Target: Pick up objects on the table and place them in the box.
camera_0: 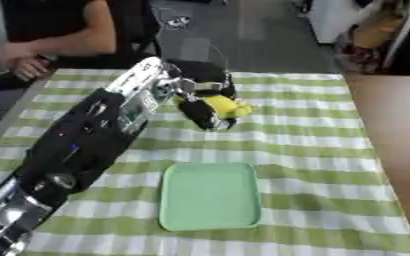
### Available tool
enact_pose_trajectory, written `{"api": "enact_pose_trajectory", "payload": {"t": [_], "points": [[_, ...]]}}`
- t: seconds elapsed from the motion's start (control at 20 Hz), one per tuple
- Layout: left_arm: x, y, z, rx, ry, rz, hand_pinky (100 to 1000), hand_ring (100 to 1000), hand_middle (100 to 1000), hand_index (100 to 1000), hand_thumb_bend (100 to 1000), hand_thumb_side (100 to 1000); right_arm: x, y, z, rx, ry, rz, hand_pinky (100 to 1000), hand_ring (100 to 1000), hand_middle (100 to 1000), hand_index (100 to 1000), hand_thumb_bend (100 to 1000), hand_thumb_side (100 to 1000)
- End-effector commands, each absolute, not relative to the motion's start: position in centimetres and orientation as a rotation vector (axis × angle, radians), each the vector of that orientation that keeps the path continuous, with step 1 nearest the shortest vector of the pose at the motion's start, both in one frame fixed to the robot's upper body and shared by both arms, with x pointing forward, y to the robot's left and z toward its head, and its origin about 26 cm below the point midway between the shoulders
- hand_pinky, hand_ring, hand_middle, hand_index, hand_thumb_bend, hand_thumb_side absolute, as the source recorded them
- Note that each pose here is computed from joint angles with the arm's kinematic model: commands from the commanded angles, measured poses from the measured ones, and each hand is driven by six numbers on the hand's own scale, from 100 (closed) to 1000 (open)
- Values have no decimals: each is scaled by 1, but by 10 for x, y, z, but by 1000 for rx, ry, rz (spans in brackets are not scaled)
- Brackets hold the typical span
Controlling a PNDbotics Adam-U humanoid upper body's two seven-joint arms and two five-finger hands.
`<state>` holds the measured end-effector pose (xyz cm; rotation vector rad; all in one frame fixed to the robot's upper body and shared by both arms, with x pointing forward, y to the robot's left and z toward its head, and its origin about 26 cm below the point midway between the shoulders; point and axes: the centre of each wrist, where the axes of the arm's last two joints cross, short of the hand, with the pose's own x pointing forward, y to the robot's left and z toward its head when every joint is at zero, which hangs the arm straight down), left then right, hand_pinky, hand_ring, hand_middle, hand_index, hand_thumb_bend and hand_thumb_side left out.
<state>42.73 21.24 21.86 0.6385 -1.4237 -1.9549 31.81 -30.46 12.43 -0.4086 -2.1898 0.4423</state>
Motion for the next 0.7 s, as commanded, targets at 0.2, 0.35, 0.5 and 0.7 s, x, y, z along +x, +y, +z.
{"api": "enact_pose_trajectory", "payload": {"t": [0.2,0.35,0.5,0.7], "points": [[424,218,229,659,-1425,-1961,100,100,100,191,100,470,318,-308,132,-429,-2207,463,695,757,782,897,100,789],[422,216,226,637,-1424,-1971,100,100,100,191,100,470,318,-308,132,-428,-2207,463,695,757,782,897,100,789],[420,212,216,597,-1418,-1986,100,100,100,189,100,472,318,-308,132,-426,-2208,463,695,757,782,897,100,789],[416,204,205,535,-1417,-2020,100,100,100,187,100,473,318,-308,132,-425,-2208,463,695,757,782,897,100,788]]}}
